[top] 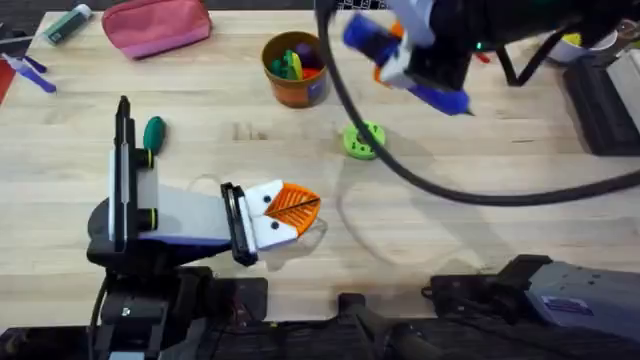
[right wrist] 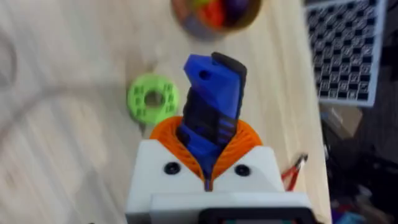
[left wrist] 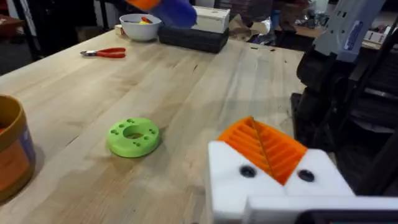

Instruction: Pick up the gripper from the table and insert it into the empty holder that is missing its gripper. Then pick up a screw, insert it into the mounting hole, and use the screwdriver to tighten it. Finally, clean up the table by picking up the vegetable and placing it into the bucket.

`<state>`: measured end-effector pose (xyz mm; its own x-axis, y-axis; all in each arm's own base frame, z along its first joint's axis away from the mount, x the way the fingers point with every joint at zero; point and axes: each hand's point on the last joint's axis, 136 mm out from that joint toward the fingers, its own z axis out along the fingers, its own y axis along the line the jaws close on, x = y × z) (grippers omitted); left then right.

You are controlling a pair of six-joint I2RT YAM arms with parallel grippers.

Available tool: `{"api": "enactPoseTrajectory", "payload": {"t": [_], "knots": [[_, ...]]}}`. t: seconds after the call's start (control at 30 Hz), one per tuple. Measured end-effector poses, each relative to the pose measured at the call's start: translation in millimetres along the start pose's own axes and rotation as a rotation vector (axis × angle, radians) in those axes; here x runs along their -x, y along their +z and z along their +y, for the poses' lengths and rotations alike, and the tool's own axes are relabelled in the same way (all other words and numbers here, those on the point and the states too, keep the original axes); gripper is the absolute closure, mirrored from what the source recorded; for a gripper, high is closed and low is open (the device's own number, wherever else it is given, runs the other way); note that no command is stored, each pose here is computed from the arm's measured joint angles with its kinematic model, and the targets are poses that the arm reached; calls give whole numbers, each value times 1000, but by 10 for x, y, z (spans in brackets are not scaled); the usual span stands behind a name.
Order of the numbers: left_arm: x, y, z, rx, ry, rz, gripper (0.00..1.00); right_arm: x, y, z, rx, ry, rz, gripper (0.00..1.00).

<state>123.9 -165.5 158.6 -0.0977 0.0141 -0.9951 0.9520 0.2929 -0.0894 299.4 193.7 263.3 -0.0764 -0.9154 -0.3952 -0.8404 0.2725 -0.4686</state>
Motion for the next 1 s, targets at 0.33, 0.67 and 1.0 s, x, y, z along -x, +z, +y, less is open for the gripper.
{"api": "enactPoseTrajectory", "payload": {"t": [0.33,0.67,1.0], "knots": [[0,0,0,0,0,0,981,-759,384,41,139,-17,294,978],[0,0,0,0,0,0,981,-1436,1085,4,284,71,483,978],[0,0,0,0,0,0,981,-1866,1672,298,448,97,600,978]]}}
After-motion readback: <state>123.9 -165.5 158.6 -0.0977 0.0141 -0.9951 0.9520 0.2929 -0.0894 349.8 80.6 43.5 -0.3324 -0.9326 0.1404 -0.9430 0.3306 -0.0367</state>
